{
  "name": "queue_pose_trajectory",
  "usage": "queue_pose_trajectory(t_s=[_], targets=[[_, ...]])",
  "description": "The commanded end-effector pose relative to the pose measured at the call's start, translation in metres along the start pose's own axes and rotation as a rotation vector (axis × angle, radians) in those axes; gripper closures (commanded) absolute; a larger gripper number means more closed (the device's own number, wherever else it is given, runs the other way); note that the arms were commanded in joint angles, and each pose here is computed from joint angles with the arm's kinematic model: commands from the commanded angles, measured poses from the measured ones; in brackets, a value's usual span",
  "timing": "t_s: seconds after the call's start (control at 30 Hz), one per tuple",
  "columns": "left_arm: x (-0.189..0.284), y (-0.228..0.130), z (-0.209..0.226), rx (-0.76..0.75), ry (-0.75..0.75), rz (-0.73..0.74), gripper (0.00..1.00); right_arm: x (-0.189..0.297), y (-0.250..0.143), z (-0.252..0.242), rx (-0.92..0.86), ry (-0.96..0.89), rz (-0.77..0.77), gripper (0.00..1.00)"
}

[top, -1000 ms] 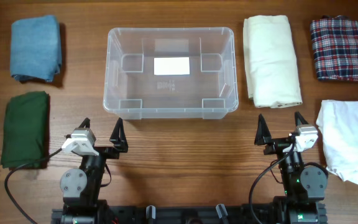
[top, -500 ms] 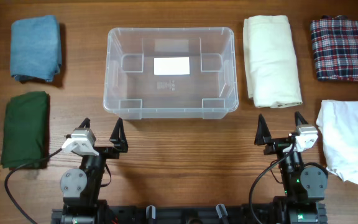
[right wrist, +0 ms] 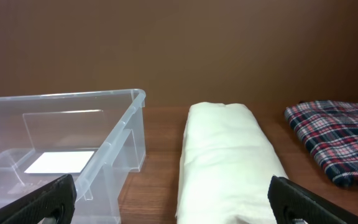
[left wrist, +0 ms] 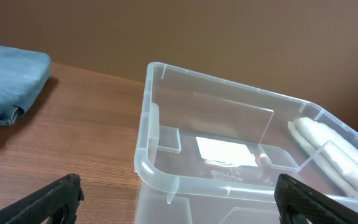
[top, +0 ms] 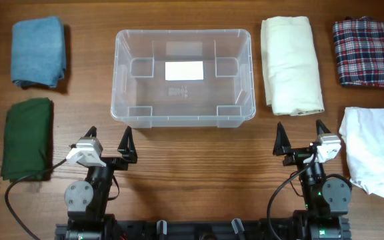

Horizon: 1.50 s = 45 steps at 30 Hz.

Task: Pack container
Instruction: 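Raise the right gripper and move it toward the cream folded cloth, then lower the right gripper onto the far end of the cream cloth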

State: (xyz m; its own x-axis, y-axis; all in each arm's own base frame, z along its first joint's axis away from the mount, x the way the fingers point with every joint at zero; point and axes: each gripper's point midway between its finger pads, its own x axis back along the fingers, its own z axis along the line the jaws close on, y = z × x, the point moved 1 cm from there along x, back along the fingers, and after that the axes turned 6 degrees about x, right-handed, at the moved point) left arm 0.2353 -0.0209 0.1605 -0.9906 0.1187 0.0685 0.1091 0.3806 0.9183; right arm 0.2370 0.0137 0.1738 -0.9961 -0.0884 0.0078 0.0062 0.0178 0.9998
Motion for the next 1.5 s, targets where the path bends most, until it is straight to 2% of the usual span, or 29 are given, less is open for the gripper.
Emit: queue_pose_trajectory(t_s=[0.0,0.33,0.5,0.73,0.93,1.17,1.27,1.47], targets=[[0.000,-0.001,0.002,-0.005,0.004,0.000,0.00,0.000,0.001,0.000,0.006,0.003,-0.006,0.00],[0.000,-0.001,0.002,-0.005,0.004,0.000,0.00,0.000,0.008,-0.005,-0.001,-0.030,-0.038,0.00],[0.000,-0.001,0.002,-0.005,0.004,0.000,0.00,0.004,0.026,0.023,0.008,0.148,-0.106,0.00],[0.000,-0.001,0.002,-0.005,0.004,0.000,0.00,0.014,0.096,0.028,0.141,0.169,-0.192,0.00],[0.000,-0.001,0.002,-0.005,0.004,0.000,0.00,-0.035,0.172,0.040,0.112,0.297,-0.031,0.00],[0.000,-0.001,0.002,-0.005,0.004,0.000,0.00,-0.142,0.224,0.042,0.033,0.420,0.314,0.00],[0.000,-0.001,0.002,-0.005,0.004,0.000,0.00,-0.178,0.222,0.034,0.040,0.400,0.385,0.00],[0.000,-0.001,0.002,-0.005,0.004,0.000,0.00,-0.230,0.182,-0.026,0.047,0.177,0.471,0.00]])
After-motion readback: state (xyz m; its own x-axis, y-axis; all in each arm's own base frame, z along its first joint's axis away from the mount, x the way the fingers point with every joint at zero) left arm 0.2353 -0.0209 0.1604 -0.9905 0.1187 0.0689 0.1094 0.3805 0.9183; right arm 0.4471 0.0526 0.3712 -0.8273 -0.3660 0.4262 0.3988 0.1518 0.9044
